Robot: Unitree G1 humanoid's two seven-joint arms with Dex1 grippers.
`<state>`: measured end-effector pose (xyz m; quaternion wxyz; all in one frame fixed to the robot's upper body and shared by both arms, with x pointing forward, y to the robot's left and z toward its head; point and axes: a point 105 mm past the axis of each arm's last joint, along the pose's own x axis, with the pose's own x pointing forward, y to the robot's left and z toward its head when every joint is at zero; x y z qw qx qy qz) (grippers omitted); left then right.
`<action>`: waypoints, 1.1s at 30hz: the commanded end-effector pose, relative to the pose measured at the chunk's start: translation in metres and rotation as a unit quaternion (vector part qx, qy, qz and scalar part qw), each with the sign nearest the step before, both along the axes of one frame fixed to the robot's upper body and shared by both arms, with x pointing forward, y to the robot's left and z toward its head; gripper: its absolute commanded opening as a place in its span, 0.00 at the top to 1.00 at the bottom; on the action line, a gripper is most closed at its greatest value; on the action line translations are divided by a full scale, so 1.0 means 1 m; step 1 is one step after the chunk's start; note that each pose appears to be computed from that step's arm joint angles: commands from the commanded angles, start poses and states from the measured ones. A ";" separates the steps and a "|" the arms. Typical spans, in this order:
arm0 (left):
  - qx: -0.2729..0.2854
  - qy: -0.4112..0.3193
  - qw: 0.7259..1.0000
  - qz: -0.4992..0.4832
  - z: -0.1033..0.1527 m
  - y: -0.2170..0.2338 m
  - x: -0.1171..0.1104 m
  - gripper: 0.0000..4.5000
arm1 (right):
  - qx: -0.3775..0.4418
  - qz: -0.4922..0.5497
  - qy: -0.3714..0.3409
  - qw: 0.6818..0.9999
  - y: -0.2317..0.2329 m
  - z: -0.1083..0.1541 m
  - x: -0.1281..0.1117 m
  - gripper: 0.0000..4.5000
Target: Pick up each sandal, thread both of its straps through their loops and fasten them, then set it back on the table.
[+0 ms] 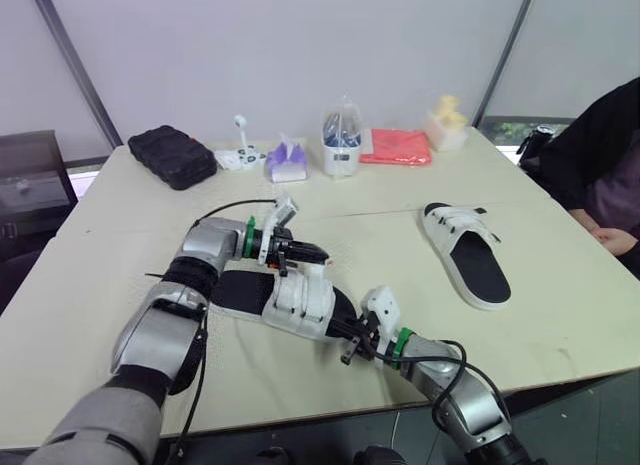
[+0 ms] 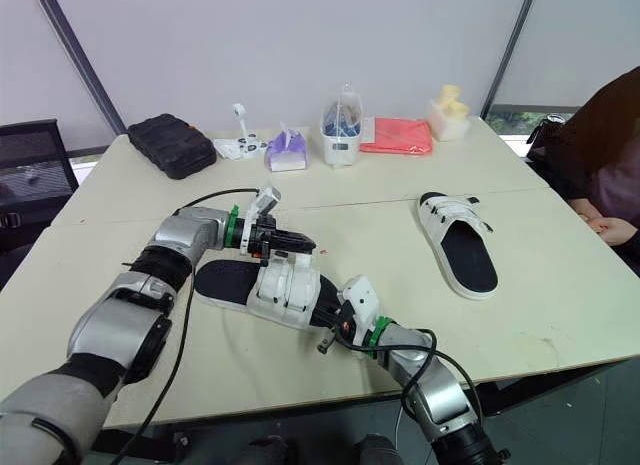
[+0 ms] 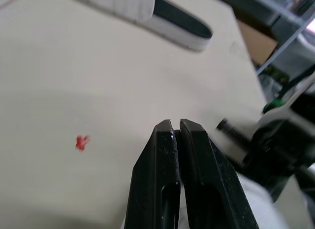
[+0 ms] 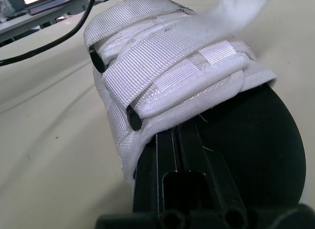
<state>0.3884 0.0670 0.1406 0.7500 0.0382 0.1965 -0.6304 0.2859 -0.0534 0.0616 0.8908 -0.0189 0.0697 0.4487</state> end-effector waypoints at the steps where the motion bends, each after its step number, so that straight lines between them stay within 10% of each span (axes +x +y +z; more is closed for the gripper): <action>1: 0.044 -0.029 0.999 -0.007 -0.003 0.002 0.005 0.99 | -0.029 -0.020 0.051 0.998 -0.008 -0.029 -0.007 1.00; 6: 0.071 -0.033 0.997 -0.006 -0.017 0.001 0.005 0.92 | -0.027 -0.024 0.052 0.998 -0.007 -0.029 -0.009 1.00; 15: 0.041 -0.049 0.998 0.029 -0.007 -0.001 0.015 0.01 | -0.030 -0.031 0.043 0.998 -0.013 -0.024 -0.006 1.00; 28: -0.138 -0.140 0.961 0.197 0.071 0.049 0.034 0.01 | -0.045 -0.065 -0.059 0.995 -0.047 0.036 0.007 1.00; 33: -0.178 -0.239 0.898 0.325 0.082 0.073 0.014 0.01 | -0.067 -0.100 -0.107 0.987 -0.070 0.063 0.017 1.00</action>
